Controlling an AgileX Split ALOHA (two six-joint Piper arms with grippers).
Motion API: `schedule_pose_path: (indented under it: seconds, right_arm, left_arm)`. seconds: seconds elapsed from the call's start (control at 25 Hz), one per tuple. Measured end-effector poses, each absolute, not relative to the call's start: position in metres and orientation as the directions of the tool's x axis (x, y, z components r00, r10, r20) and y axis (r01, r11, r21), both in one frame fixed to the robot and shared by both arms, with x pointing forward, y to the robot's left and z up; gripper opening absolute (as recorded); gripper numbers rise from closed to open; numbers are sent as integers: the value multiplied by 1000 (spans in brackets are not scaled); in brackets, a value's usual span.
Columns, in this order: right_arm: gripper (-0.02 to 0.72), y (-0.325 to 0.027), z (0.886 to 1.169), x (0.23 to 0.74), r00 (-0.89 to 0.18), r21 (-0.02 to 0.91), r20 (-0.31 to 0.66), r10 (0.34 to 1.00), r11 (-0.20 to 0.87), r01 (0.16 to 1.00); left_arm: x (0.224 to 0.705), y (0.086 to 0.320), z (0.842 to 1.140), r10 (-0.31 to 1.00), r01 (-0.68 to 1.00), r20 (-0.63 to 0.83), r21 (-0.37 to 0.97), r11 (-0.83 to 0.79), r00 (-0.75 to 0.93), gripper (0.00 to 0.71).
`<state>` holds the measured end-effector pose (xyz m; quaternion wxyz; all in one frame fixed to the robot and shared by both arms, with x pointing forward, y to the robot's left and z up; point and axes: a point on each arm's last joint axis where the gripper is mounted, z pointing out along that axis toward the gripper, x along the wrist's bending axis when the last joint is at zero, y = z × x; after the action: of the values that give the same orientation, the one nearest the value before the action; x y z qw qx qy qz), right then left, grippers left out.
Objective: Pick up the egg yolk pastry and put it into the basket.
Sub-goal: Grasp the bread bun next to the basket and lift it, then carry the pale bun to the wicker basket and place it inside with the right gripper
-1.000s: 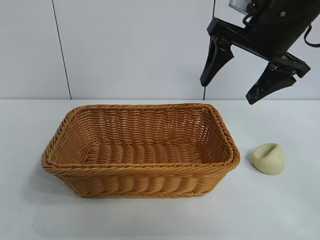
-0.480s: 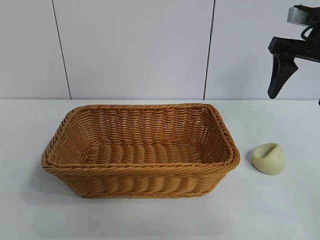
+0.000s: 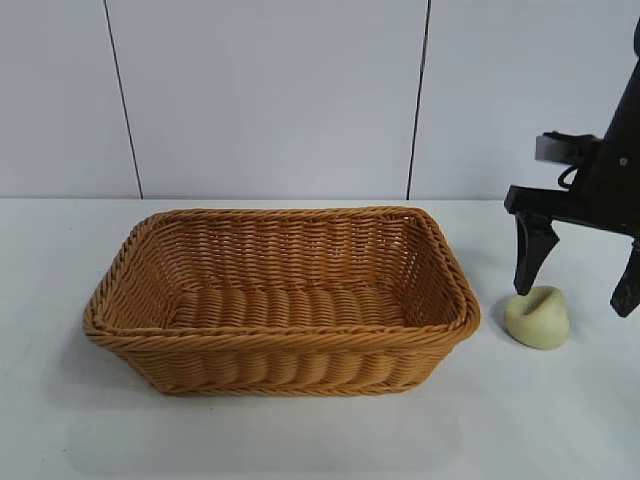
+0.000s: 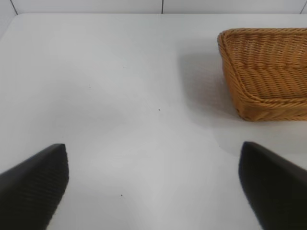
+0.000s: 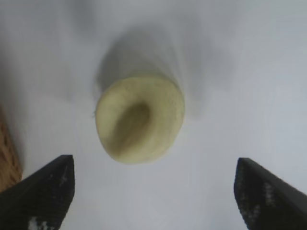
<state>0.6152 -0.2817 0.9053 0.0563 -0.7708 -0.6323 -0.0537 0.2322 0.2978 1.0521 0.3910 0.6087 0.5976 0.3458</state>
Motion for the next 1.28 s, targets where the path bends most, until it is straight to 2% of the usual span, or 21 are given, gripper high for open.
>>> schedule_pose_path:
  seconds: [0.16,0.24,0.36,0.48,0.52,0.56,0.72,0.88,1.0,1.12,1.28]
  right_arm:
    - [638,-282,886,619,207,-27,152,966,-205,978]
    - [581,-281,880,620,215,-32,156,964,-212,977]
    - [376,-280,879,621,225,-31,166,960,-223,974]
    - [114,-280,880,621,229,-29,173,958,-227,973]
    - [48,-280,883,621,225,-21,175,959,-224,974]
    - [16,-280,887,621,217,-12,178,960,-218,976]
    - [-4,-279,921,624,186,67,196,963,-203,977]
    - [-7,-279,974,627,152,177,223,963,-193,965]
    - [-7,-276,1005,626,107,217,228,968,-158,963]
    - [-8,-260,1016,624,52,226,225,973,-105,968]
    - [-10,-218,1017,617,-54,226,229,972,1,974]
  left_arm:
    - [232,298,1052,998,457,-46,889,19,47,692]
    - [232,298,1052,998,457,-46,889,19,47,692]
    - [232,298,1052,998,457,-46,889,19,47,692]
    - [232,298,1052,998,457,-46,889,19,47,692]
    - [232,298,1052,998,457,-46,889,19,47,692]
    - [232,298,1052,998,457,-46,889,19,47,692]
    - [232,298,1052,998,457,-46,889,19,47,692]
    - [232,298,1052,998,457,-46,889,19,47,692]
    - [232,298,1052,998,457,-46,889,19,47,692]
    - [232,298,1052,998,457,-46,889,19,47,692]
    - [232,298,1052,998,457,-46,889,19,47,692]
